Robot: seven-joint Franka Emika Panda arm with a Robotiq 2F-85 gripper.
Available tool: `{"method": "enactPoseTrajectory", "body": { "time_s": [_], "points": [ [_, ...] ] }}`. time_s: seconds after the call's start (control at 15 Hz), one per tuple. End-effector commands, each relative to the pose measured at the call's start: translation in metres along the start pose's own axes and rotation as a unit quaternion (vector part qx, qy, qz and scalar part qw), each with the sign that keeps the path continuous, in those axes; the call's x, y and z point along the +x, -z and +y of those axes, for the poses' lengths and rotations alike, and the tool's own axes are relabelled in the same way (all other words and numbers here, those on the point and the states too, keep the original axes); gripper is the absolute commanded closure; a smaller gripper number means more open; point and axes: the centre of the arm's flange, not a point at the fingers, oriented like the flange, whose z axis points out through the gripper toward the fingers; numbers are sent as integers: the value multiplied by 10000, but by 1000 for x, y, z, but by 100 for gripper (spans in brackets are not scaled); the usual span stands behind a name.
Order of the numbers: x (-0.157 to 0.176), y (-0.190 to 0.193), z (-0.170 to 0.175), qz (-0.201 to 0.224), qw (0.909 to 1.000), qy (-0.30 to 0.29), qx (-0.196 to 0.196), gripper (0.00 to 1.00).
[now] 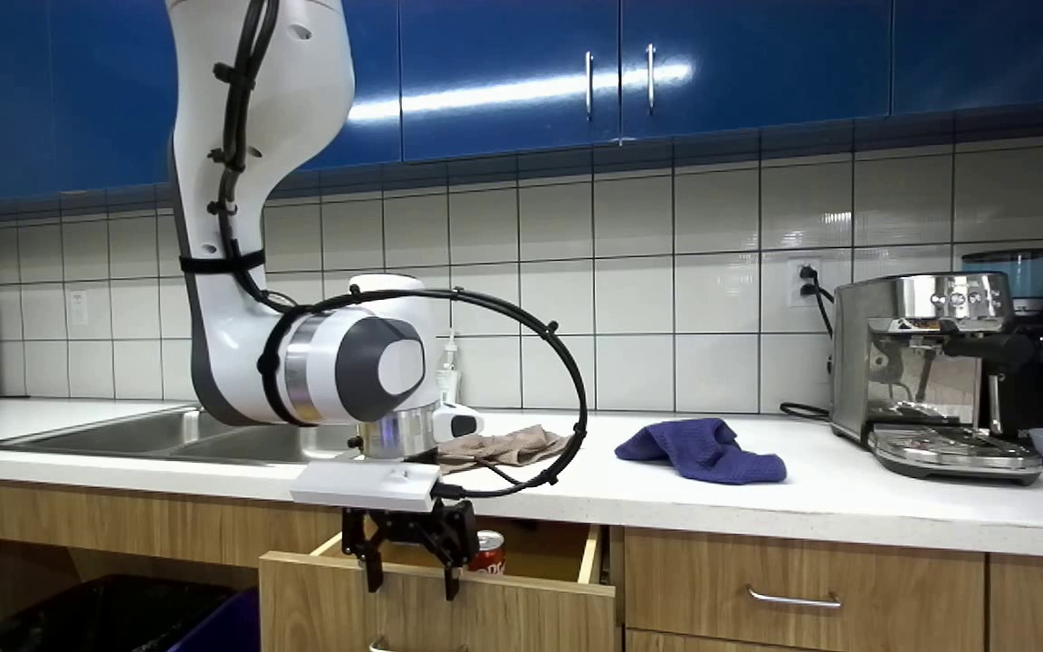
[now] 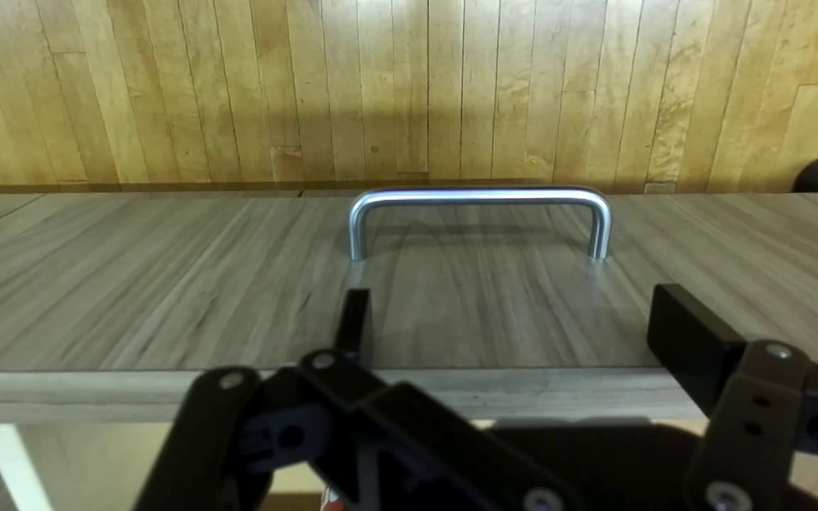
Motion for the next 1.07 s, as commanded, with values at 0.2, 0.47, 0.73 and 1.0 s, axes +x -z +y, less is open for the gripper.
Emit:
{"method": "enactPoseTrajectory", "body": {
  "time_s": [0.2,0.47,0.73,1.0],
  "points": [
    [17,-6,10,138,9998,143,-42,0],
    [24,-9,12,138,9998,141,-50,0],
    [31,-12,15,145,9998,130,-54,0],
    [37,-14,17,152,9998,142,-48,0]
  ]
}}
